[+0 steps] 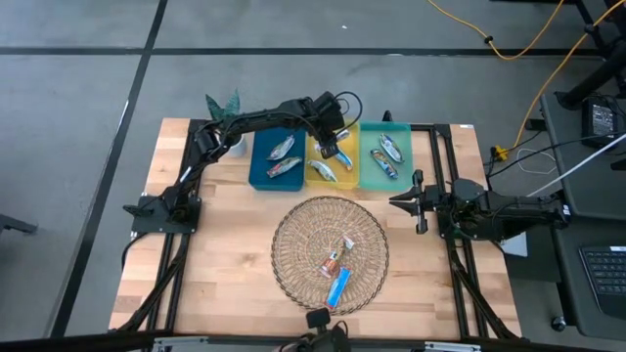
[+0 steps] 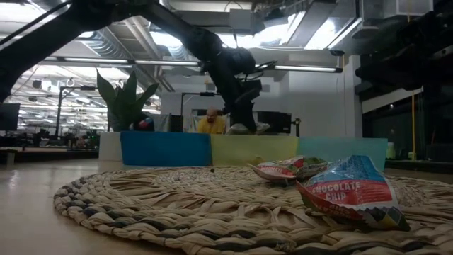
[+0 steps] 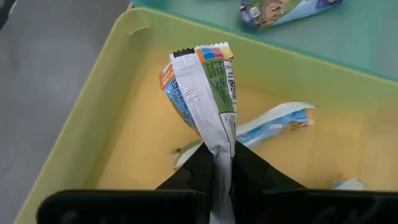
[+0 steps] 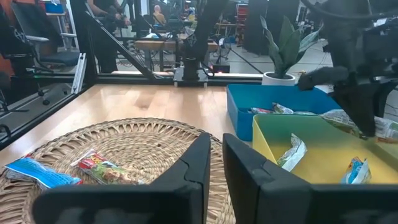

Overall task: Pick and place Granola Bars by type
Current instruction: Put the yellow granola bar into the yellow bin, then put the red granola bar into the blue bin

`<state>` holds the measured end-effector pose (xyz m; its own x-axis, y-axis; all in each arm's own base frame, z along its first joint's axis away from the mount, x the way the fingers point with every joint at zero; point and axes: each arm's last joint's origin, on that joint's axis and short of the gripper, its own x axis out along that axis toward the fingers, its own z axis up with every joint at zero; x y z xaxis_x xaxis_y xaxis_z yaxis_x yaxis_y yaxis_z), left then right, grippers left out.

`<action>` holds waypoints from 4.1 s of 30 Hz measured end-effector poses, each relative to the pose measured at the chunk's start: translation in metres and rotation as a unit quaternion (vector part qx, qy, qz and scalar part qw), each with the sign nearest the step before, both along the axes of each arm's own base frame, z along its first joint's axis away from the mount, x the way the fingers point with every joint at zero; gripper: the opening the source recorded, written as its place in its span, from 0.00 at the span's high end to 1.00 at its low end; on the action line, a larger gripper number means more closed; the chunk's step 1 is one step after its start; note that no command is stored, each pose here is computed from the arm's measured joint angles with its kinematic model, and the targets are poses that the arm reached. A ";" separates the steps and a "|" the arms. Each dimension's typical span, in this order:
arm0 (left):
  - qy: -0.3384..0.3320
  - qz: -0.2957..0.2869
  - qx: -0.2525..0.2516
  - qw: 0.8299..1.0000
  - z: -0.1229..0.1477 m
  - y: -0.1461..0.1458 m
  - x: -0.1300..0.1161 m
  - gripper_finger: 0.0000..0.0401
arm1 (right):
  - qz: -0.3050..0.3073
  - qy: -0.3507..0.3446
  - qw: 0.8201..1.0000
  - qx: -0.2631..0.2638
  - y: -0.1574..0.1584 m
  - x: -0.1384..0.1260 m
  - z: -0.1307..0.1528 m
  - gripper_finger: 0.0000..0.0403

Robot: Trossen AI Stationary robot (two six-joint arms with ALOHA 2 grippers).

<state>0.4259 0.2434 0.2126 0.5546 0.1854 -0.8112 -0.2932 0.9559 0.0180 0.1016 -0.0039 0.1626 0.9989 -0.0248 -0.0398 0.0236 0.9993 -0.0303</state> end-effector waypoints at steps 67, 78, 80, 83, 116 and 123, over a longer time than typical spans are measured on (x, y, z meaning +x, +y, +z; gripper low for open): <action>-0.041 -0.137 0.017 0.990 0.103 -0.101 0.041 0.44 | 0.000 0.000 1.000 0.000 0.000 0.000 0.000 0.88; -0.067 -0.195 0.026 0.978 0.135 -0.160 0.037 0.45 | 0.000 0.000 1.000 0.000 0.000 0.000 0.000 0.88; -0.075 -0.205 0.028 0.976 0.142 -0.170 0.035 0.45 | 0.000 0.000 1.000 0.000 0.000 0.000 0.000 0.88; -0.082 -0.217 0.030 0.972 0.149 -0.182 0.033 0.46 | 0.000 0.000 1.000 0.000 0.000 0.000 0.000 0.88; -0.103 -0.082 0.017 0.991 0.152 -0.377 0.013 0.49 | 0.000 0.000 1.000 0.000 0.000 0.000 0.000 0.88; -0.049 -0.012 0.016 0.999 0.125 -0.400 0.003 0.49 | 0.000 0.000 1.000 0.000 0.000 0.000 0.000 0.88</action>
